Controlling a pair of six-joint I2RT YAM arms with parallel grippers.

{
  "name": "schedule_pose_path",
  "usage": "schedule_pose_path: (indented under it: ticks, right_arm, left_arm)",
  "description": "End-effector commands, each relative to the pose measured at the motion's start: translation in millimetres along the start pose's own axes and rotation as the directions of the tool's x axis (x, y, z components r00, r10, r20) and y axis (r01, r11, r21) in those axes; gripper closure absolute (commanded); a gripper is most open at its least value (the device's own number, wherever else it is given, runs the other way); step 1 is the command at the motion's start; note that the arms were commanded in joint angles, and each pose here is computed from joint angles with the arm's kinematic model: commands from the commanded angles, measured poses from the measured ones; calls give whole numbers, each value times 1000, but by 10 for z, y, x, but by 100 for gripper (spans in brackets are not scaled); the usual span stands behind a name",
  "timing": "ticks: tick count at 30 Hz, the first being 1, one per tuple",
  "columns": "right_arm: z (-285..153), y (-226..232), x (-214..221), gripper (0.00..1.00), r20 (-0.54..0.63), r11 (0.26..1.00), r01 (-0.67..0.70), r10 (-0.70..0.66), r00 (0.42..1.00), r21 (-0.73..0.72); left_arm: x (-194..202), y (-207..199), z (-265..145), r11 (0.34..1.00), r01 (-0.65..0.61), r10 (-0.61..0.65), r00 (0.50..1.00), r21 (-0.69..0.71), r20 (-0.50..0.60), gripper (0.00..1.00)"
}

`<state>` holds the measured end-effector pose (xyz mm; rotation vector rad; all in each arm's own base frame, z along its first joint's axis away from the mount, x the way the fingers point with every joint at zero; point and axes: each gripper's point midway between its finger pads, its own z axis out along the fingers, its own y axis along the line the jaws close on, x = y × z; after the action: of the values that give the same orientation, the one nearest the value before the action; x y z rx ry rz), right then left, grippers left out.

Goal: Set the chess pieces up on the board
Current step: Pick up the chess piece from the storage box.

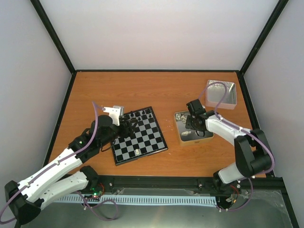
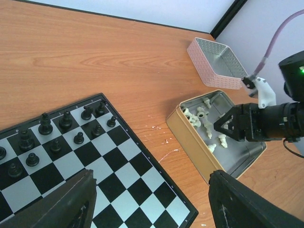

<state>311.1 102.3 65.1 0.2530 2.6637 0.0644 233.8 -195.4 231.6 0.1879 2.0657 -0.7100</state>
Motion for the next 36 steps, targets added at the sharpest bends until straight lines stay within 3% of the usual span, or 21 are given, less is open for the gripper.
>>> schedule_pose_path:
  ticks: [1, 14, 20, 22, 31, 36]
  right_arm:
    - [169, 20, -78, 52, -18, 999, 29, -28, 999, 21]
    - [556, 12, -53, 62, -56, 999, 13, -10, 998, 47]
    - [547, 28, -54, 81, -52, 1000, -7, 8, 999, 29]
    - [490, 55, -63, 83, -43, 1000, -18, 18, 999, 6]
    - [-34, 367, -196, 83, 21, 962, -117, 126, 992, -245]
    - [-458, 580, -254, 82, 16, 837, -279, 325, 946, -470]
  left_arm:
    - [-76, -21, -3, 999, 31, -31, 998, 8, 52, 34]
    - [65, 19, 90, 998, 56, -56, 998, 1, 9, 33]
    - [59, 35, 80, 998, 65, -65, 998, -12, 8, 33]
    - [56, 37, 73, 997, 70, -70, 998, -11, 11, 33]
    - [60, -107, 129, 995, 74, -74, 997, 63, -6, 31]
    - [-36, -541, 255, 956, 64, -69, 998, 287, 5, 29]
